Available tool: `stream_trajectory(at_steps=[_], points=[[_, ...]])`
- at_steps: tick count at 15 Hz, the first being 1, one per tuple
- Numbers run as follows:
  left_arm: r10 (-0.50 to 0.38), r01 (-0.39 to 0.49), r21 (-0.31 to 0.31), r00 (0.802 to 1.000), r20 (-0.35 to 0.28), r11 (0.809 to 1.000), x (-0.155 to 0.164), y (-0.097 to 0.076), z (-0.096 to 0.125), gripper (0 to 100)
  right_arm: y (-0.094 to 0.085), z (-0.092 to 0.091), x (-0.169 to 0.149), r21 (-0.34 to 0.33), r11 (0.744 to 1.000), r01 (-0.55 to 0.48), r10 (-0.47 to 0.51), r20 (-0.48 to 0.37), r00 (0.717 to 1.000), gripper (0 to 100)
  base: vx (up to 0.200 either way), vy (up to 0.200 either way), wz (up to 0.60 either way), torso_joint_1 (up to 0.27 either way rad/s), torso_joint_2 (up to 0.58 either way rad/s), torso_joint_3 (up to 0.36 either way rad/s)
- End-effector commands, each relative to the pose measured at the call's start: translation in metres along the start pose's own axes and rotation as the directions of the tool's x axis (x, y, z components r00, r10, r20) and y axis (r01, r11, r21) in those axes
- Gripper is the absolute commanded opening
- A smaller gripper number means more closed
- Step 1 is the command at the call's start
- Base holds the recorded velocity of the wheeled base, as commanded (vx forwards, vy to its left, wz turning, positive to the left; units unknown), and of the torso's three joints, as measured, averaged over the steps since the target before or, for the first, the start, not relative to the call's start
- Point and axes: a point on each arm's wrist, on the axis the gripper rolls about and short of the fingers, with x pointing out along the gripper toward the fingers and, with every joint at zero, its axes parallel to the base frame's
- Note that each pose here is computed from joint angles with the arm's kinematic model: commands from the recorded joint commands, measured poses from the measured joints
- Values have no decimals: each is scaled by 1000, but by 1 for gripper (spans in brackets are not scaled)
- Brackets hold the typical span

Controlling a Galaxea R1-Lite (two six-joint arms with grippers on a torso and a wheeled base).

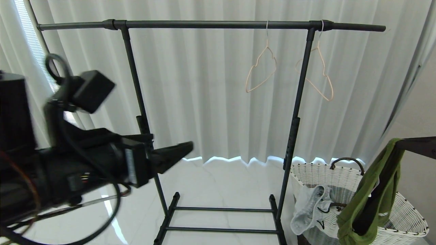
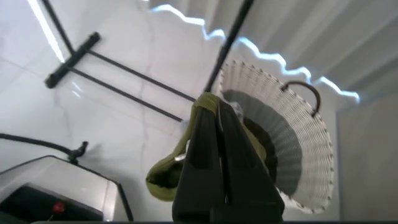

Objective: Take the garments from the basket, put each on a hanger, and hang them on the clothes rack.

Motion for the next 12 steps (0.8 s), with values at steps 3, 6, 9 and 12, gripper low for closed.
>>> stream_trajectory(at_steps=[3,6,9,12], points=[[-167,161,-42,967,-194,986,104,-113,-46,100,8,4,-1,-25,997,-77,77,23,997,0,0,0,0,0,0,0],[-238,219,-111,951,-198,969,147,-168,-55,100,9,4,-1,-26,995,-91,92,40,995,0,0,0,0,0,0,0],[-267,249,-112,945,-186,962,183,-202,-67,100,9,4,-1,-26,996,-89,91,41,995,0,0,0,0,0,0,0],[-248,230,-104,945,-212,968,210,-209,-87,100,9,4,-4,-27,996,-87,88,49,995,0,0,0,0,0,0,0]])
